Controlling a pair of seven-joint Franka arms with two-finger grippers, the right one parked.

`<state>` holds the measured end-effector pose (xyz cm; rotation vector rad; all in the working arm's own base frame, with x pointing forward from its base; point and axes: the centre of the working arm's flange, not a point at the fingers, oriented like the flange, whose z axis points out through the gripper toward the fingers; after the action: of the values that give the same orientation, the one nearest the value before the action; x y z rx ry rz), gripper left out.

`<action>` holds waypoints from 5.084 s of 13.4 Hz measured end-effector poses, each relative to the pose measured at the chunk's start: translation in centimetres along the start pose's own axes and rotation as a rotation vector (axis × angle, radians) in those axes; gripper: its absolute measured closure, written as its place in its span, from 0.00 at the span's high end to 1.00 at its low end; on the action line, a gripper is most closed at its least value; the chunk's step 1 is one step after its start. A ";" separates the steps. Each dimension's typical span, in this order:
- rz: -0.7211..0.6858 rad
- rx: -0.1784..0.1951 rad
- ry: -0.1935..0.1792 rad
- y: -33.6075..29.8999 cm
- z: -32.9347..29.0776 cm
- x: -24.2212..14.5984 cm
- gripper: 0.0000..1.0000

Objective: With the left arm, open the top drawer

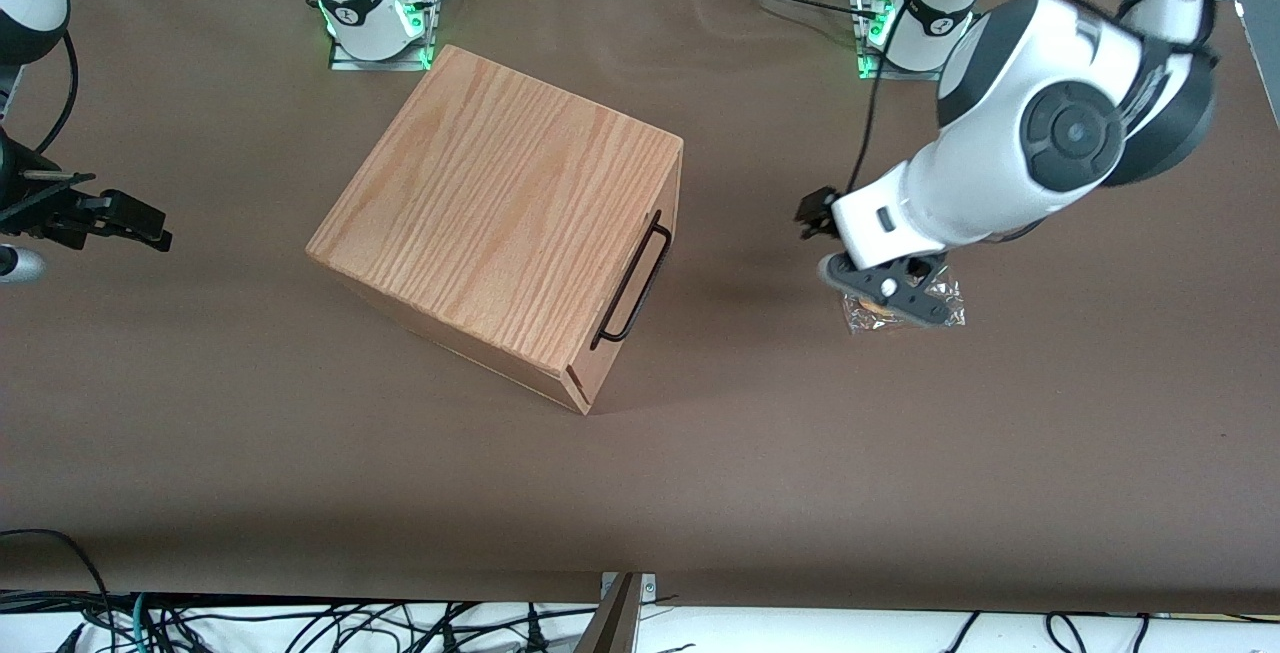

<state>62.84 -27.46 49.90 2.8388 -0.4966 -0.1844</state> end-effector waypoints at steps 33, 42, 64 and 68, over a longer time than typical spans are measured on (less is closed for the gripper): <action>0.084 0.046 0.146 2.6 12.8 7.0 1.00; 0.089 0.046 0.153 -4.2 11.0 7.4 1.00; 0.035 0.002 0.100 -7.9 -2.6 1.6 1.00; -0.001 0.146 0.051 -10.5 -9.7 -3.6 1.00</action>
<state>64.39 -14.50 56.70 2.9775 -0.5177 -0.0784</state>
